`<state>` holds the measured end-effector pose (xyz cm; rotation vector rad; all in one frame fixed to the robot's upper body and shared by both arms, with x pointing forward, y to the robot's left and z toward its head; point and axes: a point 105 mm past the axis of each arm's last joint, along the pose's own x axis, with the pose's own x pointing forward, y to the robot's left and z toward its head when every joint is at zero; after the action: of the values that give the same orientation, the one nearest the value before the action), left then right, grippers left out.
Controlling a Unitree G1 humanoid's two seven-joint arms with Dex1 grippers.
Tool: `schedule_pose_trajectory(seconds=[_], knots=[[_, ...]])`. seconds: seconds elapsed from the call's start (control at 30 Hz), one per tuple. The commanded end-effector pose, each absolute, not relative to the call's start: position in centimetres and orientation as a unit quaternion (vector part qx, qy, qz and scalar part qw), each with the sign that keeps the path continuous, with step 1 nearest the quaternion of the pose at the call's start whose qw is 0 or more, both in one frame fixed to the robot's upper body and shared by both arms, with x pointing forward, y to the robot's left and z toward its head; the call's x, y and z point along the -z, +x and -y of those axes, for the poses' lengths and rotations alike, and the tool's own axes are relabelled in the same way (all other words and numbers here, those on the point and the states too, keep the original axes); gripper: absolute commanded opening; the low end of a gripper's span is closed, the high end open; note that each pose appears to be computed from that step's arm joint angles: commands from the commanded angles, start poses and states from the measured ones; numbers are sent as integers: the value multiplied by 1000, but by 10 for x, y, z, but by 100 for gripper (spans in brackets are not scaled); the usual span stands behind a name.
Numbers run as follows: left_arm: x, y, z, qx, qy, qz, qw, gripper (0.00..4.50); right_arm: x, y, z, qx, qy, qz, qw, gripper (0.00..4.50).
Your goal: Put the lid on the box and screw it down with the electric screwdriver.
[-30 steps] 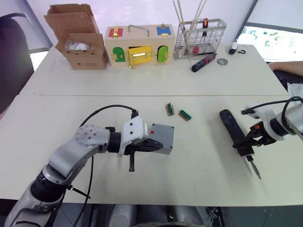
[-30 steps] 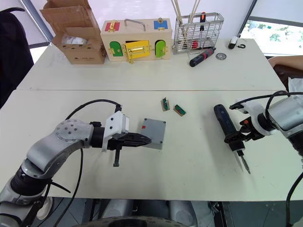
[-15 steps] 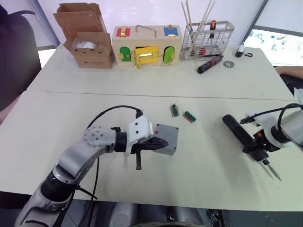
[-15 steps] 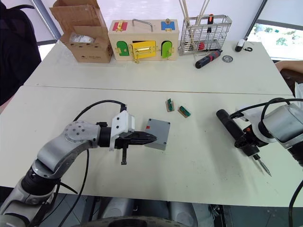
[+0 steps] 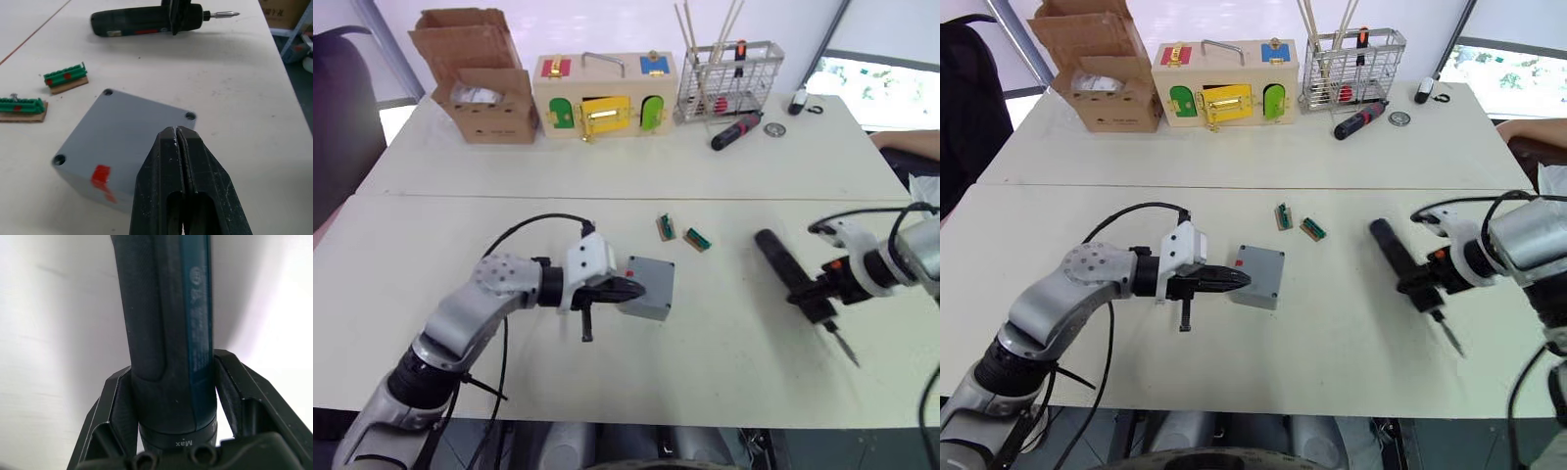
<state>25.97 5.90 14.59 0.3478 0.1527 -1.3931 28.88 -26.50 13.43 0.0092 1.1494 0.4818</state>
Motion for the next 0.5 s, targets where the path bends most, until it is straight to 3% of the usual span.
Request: schedule_pose_trajectory(seconds=[0.03, 0.2, 0.43, 0.5], knots=[[-157, 271, -65, 637, 171, -51, 750, 0, -205, 309, 251, -284, 128, -387, 868, 199], [-170, 282, -66, 647, 168, -49, 742, 0, -237, 307, 245, -334, 231, -212, 889, 199], [-181, 293, -70, 664, 170, -56, 726, 0, -273, 302, 230, -316, 315, 10, 895, 199], [-183, 295, -70, 666, 169, -56, 724, 0, -278, 300, 219, -317, 332, 42, 888, 199]])
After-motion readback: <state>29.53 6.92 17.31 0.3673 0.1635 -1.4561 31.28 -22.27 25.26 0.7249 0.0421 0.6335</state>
